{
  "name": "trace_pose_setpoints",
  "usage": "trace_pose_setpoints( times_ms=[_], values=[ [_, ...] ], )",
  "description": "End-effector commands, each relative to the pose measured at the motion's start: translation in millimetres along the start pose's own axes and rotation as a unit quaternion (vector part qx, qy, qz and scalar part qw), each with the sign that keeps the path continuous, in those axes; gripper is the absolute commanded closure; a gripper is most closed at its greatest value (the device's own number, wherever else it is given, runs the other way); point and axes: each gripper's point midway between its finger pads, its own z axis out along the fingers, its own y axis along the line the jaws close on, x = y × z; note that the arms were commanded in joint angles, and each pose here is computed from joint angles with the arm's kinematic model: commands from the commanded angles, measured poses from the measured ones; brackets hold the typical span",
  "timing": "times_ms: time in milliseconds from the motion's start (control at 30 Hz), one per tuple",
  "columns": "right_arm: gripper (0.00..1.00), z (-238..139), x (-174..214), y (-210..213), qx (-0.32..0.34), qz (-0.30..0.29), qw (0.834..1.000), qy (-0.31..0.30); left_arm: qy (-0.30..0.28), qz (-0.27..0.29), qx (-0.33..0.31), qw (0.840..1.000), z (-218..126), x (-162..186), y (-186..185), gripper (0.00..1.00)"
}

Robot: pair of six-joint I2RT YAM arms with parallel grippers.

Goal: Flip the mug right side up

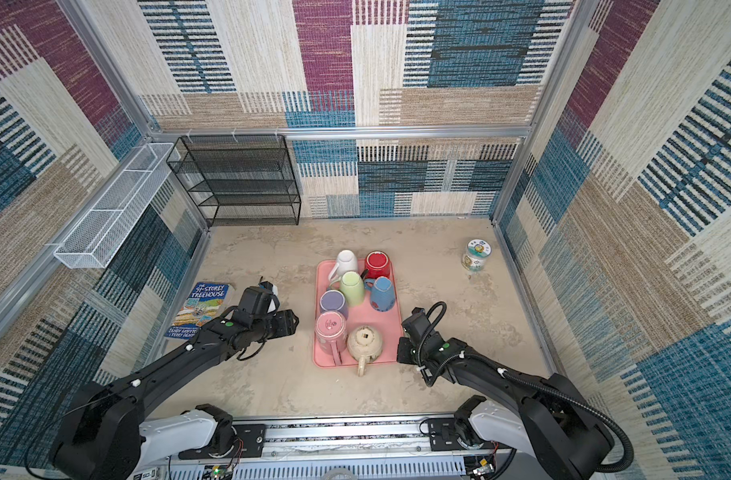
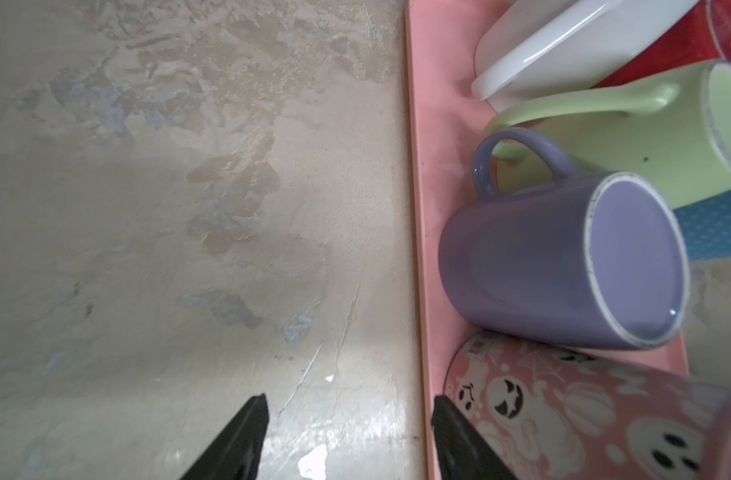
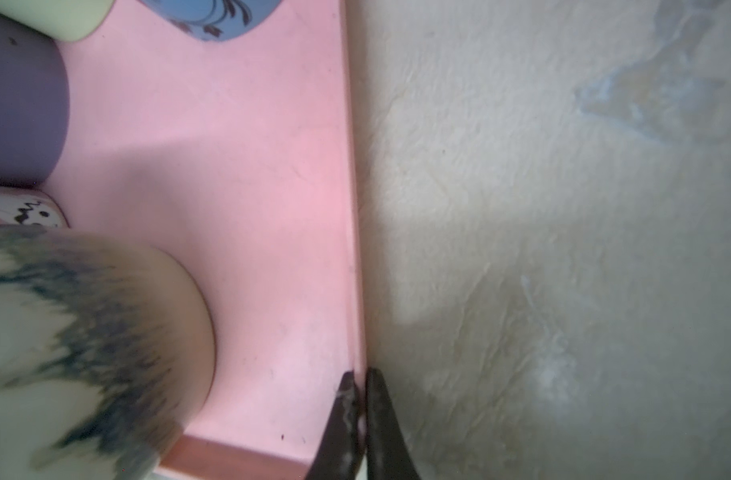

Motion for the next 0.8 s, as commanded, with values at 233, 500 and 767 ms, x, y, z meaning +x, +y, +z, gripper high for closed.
trace_pose_setpoints(
  times_ms=[233, 500, 767],
  values=[
    [1.0, -5, 27, -4, -0.012, 0.039, 0.999, 0.021, -0.01, 0.024, 0.009, 1.0, 34, -27, -33, 0.36],
    [0.85, -18, 16, 1, -0.025, 0.045, 0.999, -0.009, 0.01, 0.045, 0.008, 0.999, 70, -41, -48, 0.48],
    [0.66, -31, -2, 6, -0.017, 0.034, 0.999, -0.034, 0.039, 0.051, 0.01, 0.998, 102, -48, -59, 0.5]
  ],
)
